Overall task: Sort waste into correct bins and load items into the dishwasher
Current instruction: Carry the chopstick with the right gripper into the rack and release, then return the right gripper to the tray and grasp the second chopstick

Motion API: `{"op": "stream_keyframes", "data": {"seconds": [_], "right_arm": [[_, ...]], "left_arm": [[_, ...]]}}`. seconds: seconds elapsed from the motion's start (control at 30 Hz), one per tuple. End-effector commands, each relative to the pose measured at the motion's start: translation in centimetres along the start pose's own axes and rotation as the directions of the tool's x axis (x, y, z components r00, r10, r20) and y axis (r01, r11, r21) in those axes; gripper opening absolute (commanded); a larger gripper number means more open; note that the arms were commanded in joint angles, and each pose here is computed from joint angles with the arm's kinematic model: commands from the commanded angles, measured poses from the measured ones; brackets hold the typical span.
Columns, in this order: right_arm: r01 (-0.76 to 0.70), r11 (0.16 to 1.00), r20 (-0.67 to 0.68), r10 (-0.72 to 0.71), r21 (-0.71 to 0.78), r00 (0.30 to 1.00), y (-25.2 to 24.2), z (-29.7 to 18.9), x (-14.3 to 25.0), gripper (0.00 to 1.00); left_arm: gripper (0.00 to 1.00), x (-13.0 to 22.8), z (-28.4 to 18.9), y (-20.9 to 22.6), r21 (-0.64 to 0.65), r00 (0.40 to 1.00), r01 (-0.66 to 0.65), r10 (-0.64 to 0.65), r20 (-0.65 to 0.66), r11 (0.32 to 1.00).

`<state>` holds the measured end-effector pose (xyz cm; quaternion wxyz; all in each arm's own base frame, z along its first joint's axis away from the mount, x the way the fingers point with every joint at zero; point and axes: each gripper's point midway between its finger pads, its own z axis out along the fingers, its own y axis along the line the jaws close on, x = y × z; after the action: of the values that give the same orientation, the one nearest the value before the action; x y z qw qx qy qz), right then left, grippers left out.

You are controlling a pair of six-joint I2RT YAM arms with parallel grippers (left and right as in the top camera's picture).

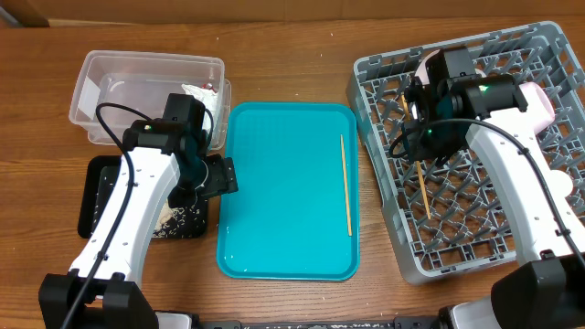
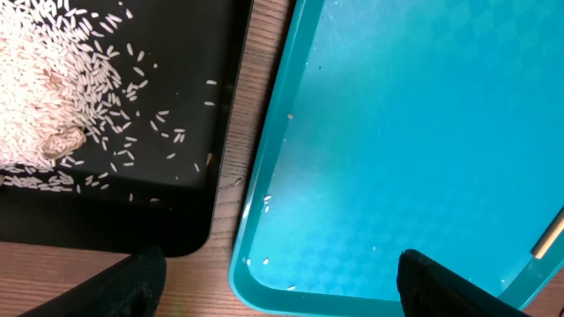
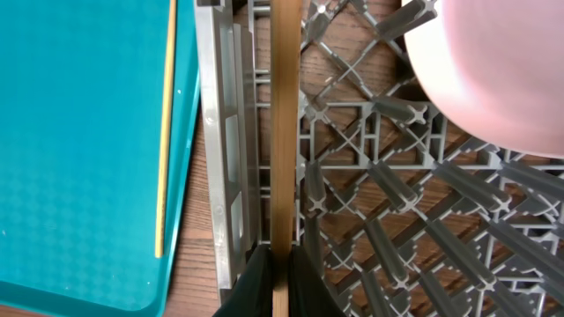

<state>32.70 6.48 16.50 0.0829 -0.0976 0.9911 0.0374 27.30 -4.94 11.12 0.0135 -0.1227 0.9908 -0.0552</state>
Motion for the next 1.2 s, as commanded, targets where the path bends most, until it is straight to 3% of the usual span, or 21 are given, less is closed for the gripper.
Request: {"op": "stream_keyframes", "data": {"seconds": [0.0,0.43,0.5,0.53,0.63,0.83,0.9,1.17], "right_arm": [[0.002,1.0,-0.013,-0.001,0.005,1.0,-0.2,0.7,0.6,0.04],[-0.011,0.998,-0.122,0.004,-0.058,0.993,0.6,6.6,4.4,0.04],[-0.012,0.998,-0.125,0.005,-0.058,0.992,0.6,6.7,4.5,0.14],[-0.012,0.998,-0.123,0.005,-0.057,0.992,0.6,6.6,4.5,0.25],[-0.015,0.998,-0.119,0.008,-0.057,0.993,0.7,5.6,4.1,0.32],[-0.052,0.996,-0.028,0.05,-0.069,0.998,1.2,0.9,0.9,0.35],[-0.02,0.988,0.044,0.028,-0.154,0.999,3.4,-0.9,-1.1,0.35],[0.117,0.971,0.085,-0.101,-0.206,0.991,10.0,1.3,-1.7,0.43]], "left_arm": [[0.85,0.1,-0.1,0.1,-0.006,1.0,-0.008,0.008,0.003,1.0],[0.86,0.0,-0.1,0.0,-0.004,1.0,-0.008,0.008,0.008,1.0],[0.86,0.0,-0.1,0.0,-0.004,1.0,-0.008,0.008,0.008,1.0],[0.86,0.0,-0.1,0.0,-0.005,1.0,-0.008,0.008,0.008,1.0],[0.86,0.0,-0.1,0.0,-0.005,1.0,-0.008,0.008,0.007,1.0],[0.87,0.0,-0.1,0.0,-0.004,1.0,-0.008,0.008,0.008,1.0],[0.87,0.0,-0.1,0.0,-0.004,1.0,-0.008,0.008,0.01,1.0],[0.87,-0.1,-0.1,-0.1,0.0,1.0,-0.008,0.008,0.011,1.0]]}}
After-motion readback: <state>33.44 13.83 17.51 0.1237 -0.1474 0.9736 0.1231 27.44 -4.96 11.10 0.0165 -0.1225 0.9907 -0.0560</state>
